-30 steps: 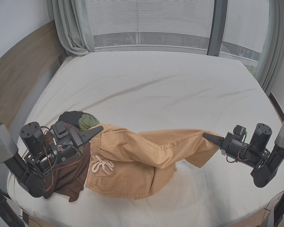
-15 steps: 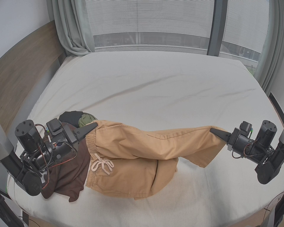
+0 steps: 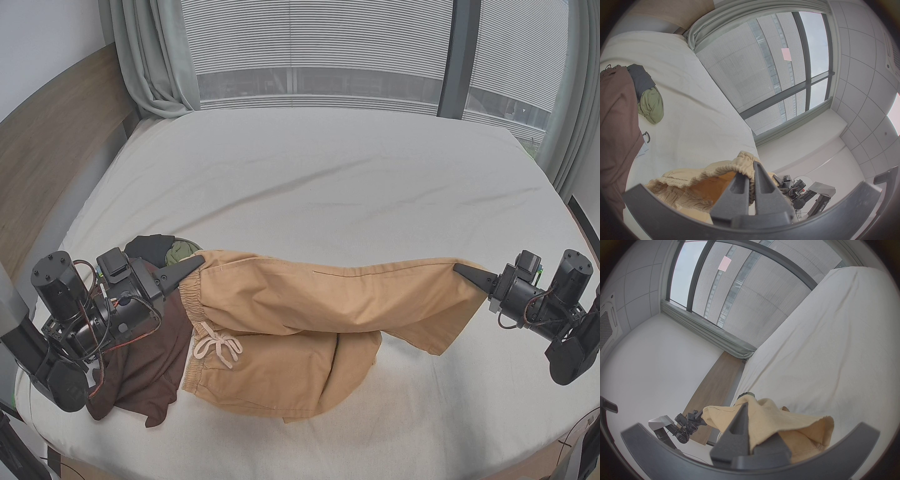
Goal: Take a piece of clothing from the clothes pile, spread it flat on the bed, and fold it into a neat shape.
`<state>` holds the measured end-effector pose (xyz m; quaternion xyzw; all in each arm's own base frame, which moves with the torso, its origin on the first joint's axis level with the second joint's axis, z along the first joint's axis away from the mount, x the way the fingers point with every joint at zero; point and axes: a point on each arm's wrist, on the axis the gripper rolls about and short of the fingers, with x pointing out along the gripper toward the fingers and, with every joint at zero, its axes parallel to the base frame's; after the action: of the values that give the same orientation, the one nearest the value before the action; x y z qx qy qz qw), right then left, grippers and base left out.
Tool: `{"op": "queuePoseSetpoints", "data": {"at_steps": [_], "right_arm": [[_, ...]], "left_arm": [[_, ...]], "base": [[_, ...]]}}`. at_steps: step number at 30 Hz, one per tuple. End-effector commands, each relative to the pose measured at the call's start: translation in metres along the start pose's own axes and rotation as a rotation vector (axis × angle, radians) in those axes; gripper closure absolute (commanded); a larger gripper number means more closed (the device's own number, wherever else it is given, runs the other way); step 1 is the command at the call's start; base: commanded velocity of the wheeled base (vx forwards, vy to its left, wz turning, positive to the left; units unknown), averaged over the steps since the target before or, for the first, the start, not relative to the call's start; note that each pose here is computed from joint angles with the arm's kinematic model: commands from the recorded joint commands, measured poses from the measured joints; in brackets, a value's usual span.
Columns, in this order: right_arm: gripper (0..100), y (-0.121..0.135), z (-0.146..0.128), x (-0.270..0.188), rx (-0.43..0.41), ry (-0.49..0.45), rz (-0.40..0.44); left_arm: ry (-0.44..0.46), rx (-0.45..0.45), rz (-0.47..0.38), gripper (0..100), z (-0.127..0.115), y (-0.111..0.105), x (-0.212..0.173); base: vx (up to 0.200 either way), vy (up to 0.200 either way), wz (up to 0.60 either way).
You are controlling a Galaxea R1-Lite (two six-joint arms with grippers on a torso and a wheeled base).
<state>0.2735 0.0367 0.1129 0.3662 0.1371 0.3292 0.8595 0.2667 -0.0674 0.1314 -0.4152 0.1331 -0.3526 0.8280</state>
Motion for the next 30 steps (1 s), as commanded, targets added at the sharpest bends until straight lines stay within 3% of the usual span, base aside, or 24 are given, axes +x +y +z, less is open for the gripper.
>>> {"op": "queuePoseSetpoints", "data": {"at_steps": [1,16,30], "right_arm": [[100,0.004,0.005,-0.004,-0.009,-0.018,0.009],[100,0.016,0.021,-0.017,-0.049,-0.083,0.024],[100,0.013,0.02,-0.015,-0.047,-0.079,0.017]], "left_arm": [[-0.001,-0.005,0.007,100,0.0,0.003,0.001],[-0.019,-0.004,0.021,100,0.005,0.008,0.002],[-0.031,-0.009,0.043,100,0.009,0.018,0.003]], "base": [[0.0,0.0,0.0],[0.0,0.0,0.0],[0.0,0.0,0.0]]}}
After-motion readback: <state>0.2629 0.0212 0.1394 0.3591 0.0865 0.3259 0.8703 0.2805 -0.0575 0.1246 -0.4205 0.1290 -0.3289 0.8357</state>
